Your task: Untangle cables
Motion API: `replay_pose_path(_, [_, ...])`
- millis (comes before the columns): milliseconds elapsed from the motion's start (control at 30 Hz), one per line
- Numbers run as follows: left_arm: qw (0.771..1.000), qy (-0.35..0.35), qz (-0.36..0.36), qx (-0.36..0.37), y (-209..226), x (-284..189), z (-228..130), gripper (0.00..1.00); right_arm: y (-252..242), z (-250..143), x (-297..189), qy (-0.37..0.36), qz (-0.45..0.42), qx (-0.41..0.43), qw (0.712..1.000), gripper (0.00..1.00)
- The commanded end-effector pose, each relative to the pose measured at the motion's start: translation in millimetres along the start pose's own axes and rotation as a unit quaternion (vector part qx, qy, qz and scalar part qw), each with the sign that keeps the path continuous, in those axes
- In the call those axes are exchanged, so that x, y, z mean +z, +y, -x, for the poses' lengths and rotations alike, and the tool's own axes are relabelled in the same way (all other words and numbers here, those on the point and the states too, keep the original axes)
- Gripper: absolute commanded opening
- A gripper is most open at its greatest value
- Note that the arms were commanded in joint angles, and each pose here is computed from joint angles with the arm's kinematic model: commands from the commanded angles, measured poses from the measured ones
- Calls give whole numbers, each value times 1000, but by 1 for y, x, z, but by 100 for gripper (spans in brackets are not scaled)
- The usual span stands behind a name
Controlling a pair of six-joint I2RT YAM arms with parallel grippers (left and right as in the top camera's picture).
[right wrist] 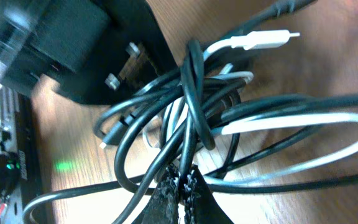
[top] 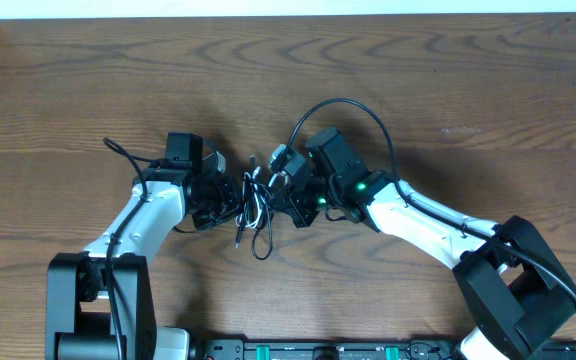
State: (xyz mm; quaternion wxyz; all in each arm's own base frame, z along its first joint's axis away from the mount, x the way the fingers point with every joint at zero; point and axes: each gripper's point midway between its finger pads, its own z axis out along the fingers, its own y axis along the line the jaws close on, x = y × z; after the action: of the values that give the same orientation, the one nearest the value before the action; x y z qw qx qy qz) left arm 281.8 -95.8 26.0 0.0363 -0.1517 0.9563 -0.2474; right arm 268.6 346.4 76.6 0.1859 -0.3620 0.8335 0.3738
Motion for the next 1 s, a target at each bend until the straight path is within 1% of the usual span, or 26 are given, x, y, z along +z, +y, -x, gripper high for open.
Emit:
replay_pose_path(0, [1000, 6, 4, 9, 3, 3, -3, 8, -9, -3, -8, 9, -35, 3, 999, 1])
replay_pose_path(200, [1000, 6, 4, 9, 3, 3, -3, 8, -24, -23, -11, 46, -79, 13, 996, 1])
replay_pose_path(300, [1000, 6, 4, 9, 3, 3, -3, 8, -25, -27, -11, 54, -83, 18, 995, 1])
replay_pose_path(367, [1000, 6, 4, 9, 3, 3, -3, 8, -24, -21, -11, 43, -81, 12, 996, 1])
replay_pose_path(567, [1000, 6, 4, 13, 3, 3, -3, 8, -7, 19, -29, 0, -72, -9, 997, 1])
replay_pose_path(700, [1000, 6, 4, 13, 3, 3, -3, 8, -1, 26, -34, -11, -71, -16, 997, 1])
replay_pose_path(833, [1000, 6, 4, 13, 3, 3, -3, 8, -6, 30, -35, -17, -84, -26, 996, 1])
replay_pose_path(967, [1000, 6, 4, 13, 3, 3, -3, 8, 12, 31, -30, -19, -45, -35, 998, 1])
